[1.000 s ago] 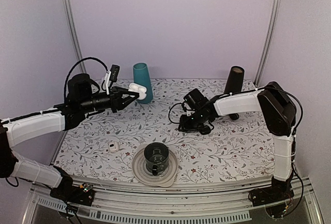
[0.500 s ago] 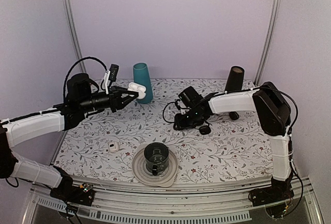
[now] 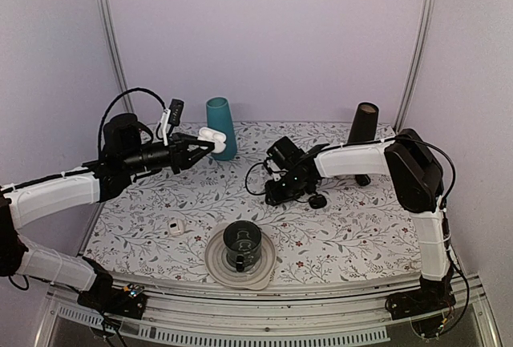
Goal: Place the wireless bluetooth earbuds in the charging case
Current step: Adjust the right earbud at the center of the board, then pick up the right earbud from the center of the board.
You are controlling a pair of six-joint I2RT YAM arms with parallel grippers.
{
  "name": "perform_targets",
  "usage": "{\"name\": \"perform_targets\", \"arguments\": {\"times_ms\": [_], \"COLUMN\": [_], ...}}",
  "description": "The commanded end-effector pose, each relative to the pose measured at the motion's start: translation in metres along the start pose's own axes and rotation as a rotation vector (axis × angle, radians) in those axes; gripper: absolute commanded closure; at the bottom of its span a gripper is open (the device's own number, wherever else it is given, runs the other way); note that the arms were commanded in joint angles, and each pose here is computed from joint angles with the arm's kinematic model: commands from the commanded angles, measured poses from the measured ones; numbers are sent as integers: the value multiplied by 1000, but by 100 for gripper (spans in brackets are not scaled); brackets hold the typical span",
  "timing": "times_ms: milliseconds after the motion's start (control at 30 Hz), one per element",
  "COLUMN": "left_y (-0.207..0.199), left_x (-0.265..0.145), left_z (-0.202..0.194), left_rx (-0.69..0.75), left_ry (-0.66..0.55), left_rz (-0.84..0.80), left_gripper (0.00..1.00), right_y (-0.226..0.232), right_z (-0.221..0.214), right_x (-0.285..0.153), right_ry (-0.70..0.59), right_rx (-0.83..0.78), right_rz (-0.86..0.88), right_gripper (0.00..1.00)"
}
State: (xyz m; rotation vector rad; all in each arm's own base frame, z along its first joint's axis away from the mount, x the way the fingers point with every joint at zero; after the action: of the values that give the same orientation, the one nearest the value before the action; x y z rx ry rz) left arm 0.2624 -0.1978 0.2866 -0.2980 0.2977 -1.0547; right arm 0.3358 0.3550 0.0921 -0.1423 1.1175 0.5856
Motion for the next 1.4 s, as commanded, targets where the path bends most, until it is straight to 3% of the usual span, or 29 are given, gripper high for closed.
{"name": "perform_targets", "arguments": {"times_ms": [0, 400, 633, 733, 967, 1200, 1367], "left_y": [0, 1, 2, 2, 1, 2, 1], "left_x": [-4, -3, -1, -1, -1, 0, 0], "left_z": [4, 4, 4, 4, 5, 6, 7], "left_rx": [28, 28, 21, 22, 22, 22, 22], "left_ry": [-21, -19, -17, -17, -17, -18, -20], "left_rz": [-9, -12, -19, -19, -18, -19, -20], "left_gripper": [100, 100, 100, 100, 100, 100, 100], "right_y": [-7, -11, -9, -6, 7, 13, 8], "right_z": [3, -1, -5, -6, -4, 3, 11], "right_x": [-4, -16, -17, -16, -15, -16, -13], "right_ry": [0, -9, -9, -14, -19, -44, -36], "right_rx": [32, 76, 105, 106, -8, -126, -112], "right_rz": [-80, -115, -69, -39, 8, 20, -51], "right_gripper": [58, 65, 76, 85, 93, 92, 82]}}
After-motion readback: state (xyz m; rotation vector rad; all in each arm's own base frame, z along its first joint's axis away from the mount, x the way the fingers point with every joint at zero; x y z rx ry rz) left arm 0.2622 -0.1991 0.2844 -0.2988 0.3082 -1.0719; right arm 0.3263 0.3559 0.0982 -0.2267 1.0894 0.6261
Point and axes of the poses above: each gripper's point midway between its finger pads, its own x axis out along the fingers, its own y axis along the line the jaws close on, z = x × y, the point moved 8 cm from there along -x, back along the fingers, and after that the axes turned 3 degrees about -x, right-handed, at the moved point
